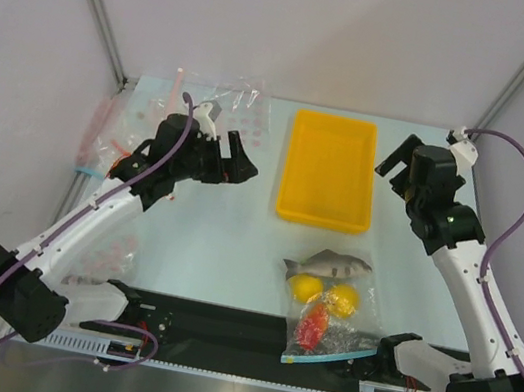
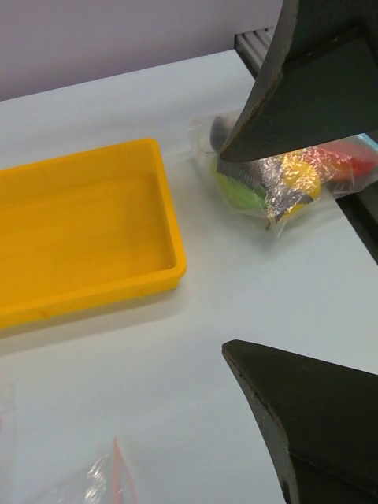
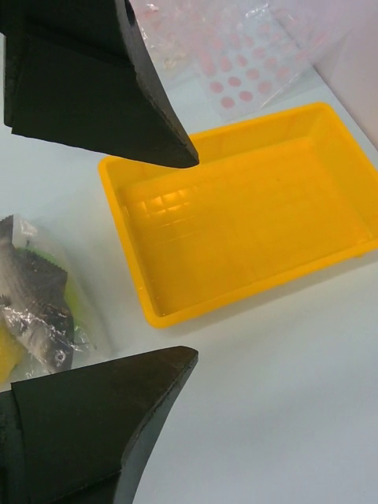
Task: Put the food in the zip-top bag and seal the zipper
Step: Reset both arms
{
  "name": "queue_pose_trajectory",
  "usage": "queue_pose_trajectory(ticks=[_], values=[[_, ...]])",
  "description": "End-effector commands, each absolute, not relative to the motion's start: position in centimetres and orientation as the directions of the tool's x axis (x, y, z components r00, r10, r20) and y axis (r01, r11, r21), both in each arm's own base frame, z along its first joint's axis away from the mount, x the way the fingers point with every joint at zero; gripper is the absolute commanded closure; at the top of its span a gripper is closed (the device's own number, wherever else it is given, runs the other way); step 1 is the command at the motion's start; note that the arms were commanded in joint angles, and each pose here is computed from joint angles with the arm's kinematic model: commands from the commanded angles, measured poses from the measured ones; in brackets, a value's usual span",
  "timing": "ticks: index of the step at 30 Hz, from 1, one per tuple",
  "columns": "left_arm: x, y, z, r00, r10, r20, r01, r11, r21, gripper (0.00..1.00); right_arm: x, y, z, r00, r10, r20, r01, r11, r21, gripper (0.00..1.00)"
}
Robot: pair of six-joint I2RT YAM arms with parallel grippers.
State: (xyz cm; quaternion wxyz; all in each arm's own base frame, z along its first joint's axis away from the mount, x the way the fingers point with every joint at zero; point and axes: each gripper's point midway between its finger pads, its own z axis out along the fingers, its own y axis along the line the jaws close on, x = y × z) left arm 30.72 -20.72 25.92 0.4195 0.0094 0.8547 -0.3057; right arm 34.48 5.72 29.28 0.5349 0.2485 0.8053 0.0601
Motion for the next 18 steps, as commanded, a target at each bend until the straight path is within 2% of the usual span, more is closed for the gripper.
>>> queue_pose_trajectory(ticks=[1,9,18], values=[[29.5,-22.0,26.1,-0.682,-0.337,-0.649,0.252,0.724,-0.642,0.00,33.7,6.1,30.1,-0.279,0.545,-0.791,0.348,0.825,0.445,0.00],[28.8,-21.8,24.3,-0.702,-0.327,-0.633,0.237,0.731,-0.640,0.00,33.0,6.1,27.1,-0.337,0.567,-0.752,0.404,0.808,0.428,0.00],[28.1,-21.4,24.1,-0.705,-0.321,-0.632,0.238,0.733,-0.638,0.00,32.8,6.9,25.9,-0.366,0.588,-0.721,0.395,0.800,0.452,0.00]])
